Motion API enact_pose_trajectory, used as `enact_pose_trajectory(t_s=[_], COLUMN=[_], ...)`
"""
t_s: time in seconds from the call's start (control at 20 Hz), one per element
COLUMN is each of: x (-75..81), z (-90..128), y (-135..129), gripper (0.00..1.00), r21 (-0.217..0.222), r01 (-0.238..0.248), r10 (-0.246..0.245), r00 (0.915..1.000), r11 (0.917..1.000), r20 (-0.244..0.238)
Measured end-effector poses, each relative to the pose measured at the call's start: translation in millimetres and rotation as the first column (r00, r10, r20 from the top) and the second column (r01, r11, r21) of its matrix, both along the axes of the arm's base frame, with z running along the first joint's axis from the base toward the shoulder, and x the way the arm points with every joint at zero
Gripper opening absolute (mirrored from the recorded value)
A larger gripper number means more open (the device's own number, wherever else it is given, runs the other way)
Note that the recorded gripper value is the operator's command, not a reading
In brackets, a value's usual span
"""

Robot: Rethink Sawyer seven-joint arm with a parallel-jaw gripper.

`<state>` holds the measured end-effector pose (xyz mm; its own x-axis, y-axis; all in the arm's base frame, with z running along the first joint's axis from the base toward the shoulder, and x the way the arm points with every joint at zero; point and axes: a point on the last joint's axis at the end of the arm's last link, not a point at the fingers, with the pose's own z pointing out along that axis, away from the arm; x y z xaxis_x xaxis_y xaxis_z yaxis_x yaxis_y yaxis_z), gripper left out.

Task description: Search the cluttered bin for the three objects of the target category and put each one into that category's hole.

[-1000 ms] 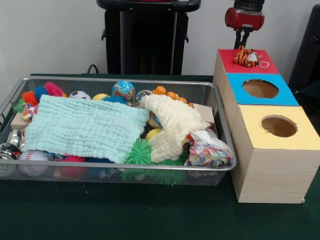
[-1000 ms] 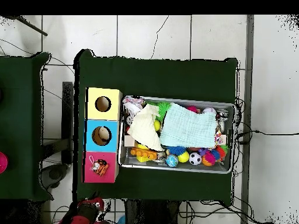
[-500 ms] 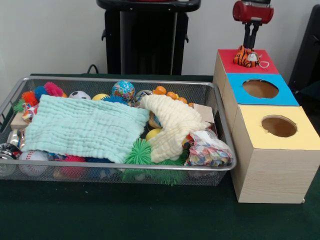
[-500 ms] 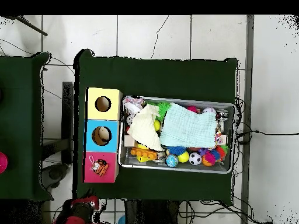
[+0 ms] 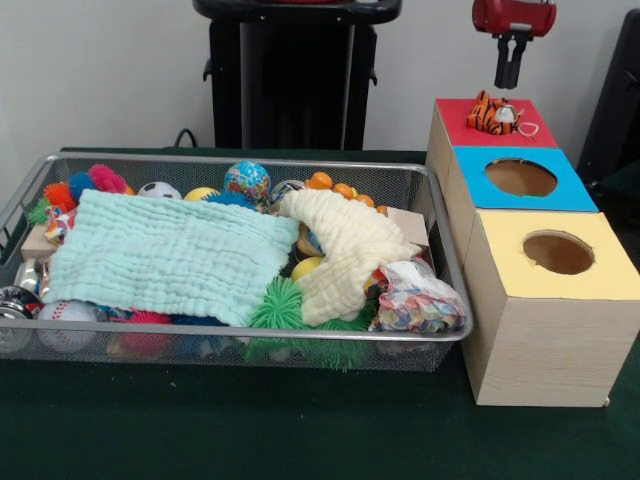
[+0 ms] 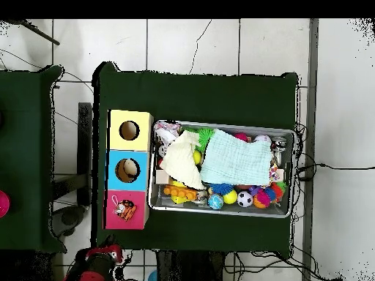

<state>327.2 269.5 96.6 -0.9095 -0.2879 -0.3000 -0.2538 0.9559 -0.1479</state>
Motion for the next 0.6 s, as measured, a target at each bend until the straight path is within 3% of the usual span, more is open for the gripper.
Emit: enact_pose_trajectory(t_s=[0.6], x=[9.8], z=[2.6], y=[-6.7], gripper=[0.0], r21=[0.004], r01=[0.025], r10=[-0.025], r00=[0.9997], r11=[0.9997], r20=[0.007])
